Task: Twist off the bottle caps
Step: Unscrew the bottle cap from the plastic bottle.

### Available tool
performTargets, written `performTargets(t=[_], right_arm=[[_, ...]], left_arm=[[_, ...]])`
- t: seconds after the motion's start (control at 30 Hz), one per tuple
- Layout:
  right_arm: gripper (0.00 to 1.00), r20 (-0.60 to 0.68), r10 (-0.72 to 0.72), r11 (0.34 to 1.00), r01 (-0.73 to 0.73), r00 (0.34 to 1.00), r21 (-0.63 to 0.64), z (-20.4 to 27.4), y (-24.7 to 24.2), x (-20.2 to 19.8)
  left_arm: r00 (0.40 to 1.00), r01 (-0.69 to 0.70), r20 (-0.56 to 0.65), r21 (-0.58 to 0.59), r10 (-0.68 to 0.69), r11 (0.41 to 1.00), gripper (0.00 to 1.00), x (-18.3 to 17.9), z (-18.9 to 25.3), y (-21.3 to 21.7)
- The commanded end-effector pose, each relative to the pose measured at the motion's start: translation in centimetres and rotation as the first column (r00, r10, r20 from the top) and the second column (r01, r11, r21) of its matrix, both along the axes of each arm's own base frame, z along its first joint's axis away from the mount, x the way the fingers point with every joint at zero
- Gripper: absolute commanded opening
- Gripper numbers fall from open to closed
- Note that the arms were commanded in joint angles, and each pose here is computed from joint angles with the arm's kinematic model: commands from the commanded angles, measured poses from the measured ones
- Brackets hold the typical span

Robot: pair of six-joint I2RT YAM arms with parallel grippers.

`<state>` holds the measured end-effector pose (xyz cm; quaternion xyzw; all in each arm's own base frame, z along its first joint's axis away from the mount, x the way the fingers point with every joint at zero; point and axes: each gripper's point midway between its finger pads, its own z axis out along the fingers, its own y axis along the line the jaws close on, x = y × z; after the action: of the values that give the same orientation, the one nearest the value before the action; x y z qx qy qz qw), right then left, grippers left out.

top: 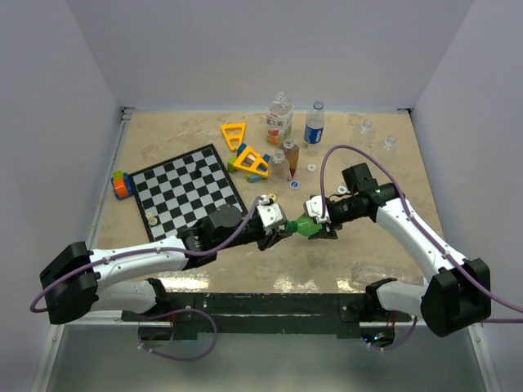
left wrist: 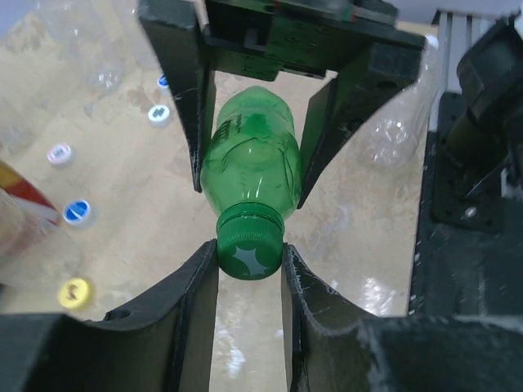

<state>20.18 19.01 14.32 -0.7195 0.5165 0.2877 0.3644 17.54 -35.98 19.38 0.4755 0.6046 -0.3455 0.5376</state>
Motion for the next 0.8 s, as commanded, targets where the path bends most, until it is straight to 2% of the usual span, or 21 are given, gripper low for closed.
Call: performTargets(t=[0.0, 0.03, 0.07, 0.13, 0.2, 0.3, 0.5, 0.57, 0.67, 0.77], right_arm=[[0.00, -0.007, 0.010, 1.000, -0.009, 1.000, 0.015, 0.0, 0.3, -0.2], [0.00, -0.005, 0.010, 1.000, -0.009, 1.000, 0.015, 0.1, 0.3, -0.2], [0.00, -0.004, 0.010, 1.000, -0.009, 1.000, 0.016, 0.1, 0.3, -0.2], [0.00, -0.008, 0.011, 1.000, -0.011, 1.000, 0.014, 0.0, 0.3, -0.2], [0.00, -0.008, 0.014, 1.000, -0.013, 1.000, 0.013, 0.0, 0.4, -0.2], [0.00, -0.007, 0.014, 1.000, -0.014, 1.000, 0.012, 0.0, 0.4, -0.2], [0.00, -0.011, 0.014, 1.000, -0.014, 1.000, 0.011, -0.1, 0.4, -0.3], [0.00, -0.013, 0.013, 1.000, -0.013, 1.000, 0.010, -0.1, 0.4, -0.3], [0.00, -0.014, 0.013, 1.000, -0.013, 1.000, 0.010, -0.1, 0.4, -0.3], [0.00, -0.013, 0.013, 1.000, -0.013, 1.000, 0.010, -0.1, 0.4, -0.3]], left_arm=[[0.869, -0.305, -0.464, -0.229, 0.172, 0.924, 0.00, 1.0, 4.9, -0.2], [0.782, -0.433, -0.568, -0.202, 0.254, 0.879, 0.00, 2.1, 4.6, 0.5], [0.676, -0.520, -0.662, -0.117, 0.324, 0.846, 0.00, 2.4, 3.3, 1.1], [0.487, -0.624, -0.774, 0.018, 0.406, 0.781, 0.00, 2.5, 2.2, 1.8], [0.435, -0.620, -0.811, 0.046, 0.391, 0.783, 0.00, 2.1, 2.4, 1.2], [0.444, -0.595, -0.835, -0.004, 0.325, 0.804, 0.00, 1.7, 3.5, 0.4], [0.480, -0.603, -0.808, -0.019, 0.343, 0.797, 0.00, 2.3, 3.9, 0.6], [0.509, -0.585, -0.795, -0.037, 0.331, 0.810, 0.14, 2.1, 4.1, 0.6], [0.586, -0.538, -0.762, -0.110, 0.277, 0.836, 0.33, 1.8, 5.1, 0.5], [0.640, -0.516, -0.715, -0.128, 0.282, 0.847, 0.61, 1.6, 5.0, 1.3]])
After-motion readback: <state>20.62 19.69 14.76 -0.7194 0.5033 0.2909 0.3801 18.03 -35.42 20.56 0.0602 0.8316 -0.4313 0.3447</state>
